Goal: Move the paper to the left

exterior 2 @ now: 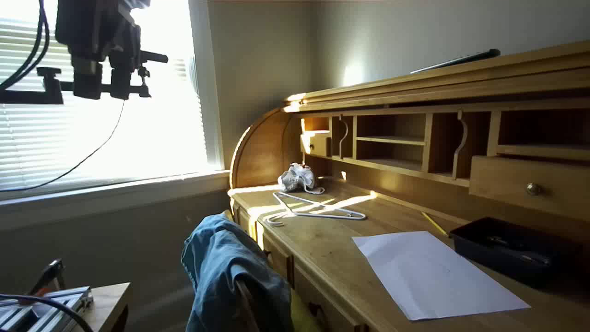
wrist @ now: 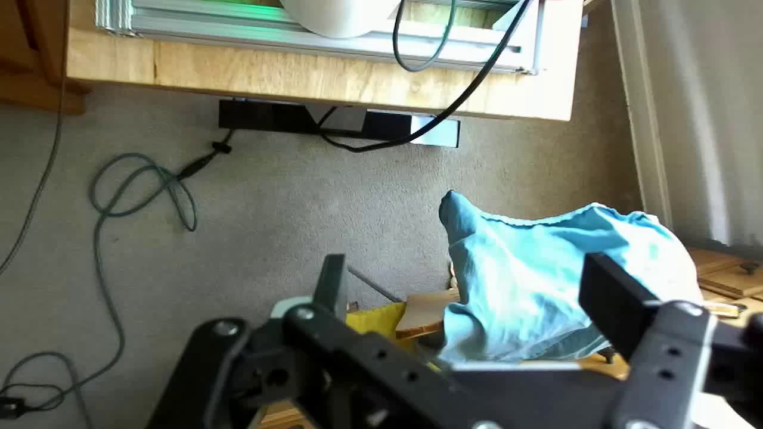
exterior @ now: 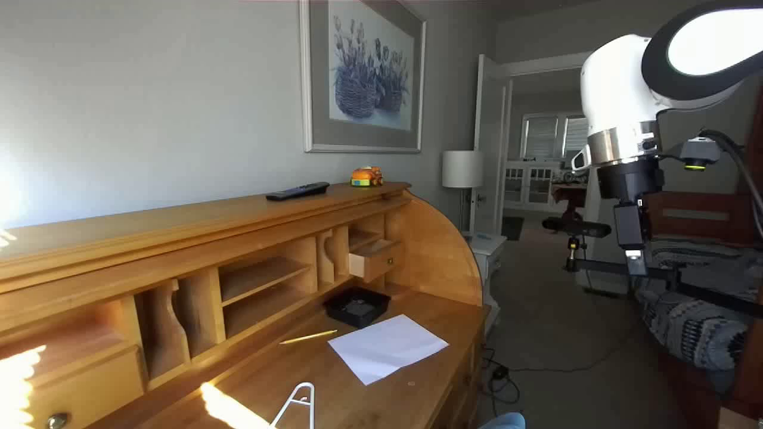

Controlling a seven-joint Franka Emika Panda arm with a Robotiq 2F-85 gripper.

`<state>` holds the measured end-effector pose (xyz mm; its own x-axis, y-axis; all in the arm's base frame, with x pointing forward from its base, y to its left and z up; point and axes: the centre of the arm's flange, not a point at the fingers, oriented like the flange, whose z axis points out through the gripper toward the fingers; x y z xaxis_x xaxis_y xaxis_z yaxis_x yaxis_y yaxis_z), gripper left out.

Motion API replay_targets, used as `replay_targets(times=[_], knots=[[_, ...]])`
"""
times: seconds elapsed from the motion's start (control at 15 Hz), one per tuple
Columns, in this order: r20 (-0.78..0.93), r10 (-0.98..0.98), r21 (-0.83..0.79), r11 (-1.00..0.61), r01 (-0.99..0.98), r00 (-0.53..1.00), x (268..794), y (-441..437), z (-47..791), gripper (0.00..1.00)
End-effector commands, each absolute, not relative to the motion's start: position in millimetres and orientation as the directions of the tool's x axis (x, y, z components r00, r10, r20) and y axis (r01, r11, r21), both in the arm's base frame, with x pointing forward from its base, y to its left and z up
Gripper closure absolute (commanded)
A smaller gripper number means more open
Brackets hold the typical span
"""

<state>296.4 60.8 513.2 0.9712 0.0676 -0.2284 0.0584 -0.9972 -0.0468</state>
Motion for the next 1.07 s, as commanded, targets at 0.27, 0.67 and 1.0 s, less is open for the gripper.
replay_targets(times=[0.27, 0.67, 1.0], knots=[[-0.228, 0.068, -0.047, -0.997, 0.058, 0.971, 296, 61, 513, 0.00], [-0.170, 0.151, -0.082, -0.987, 0.138, 0.974, 319, 62, 502, 0.00], [-0.044, 0.405, -0.066, -0.913, 0.402, 0.913, 384, 78, 481, 0.00]])
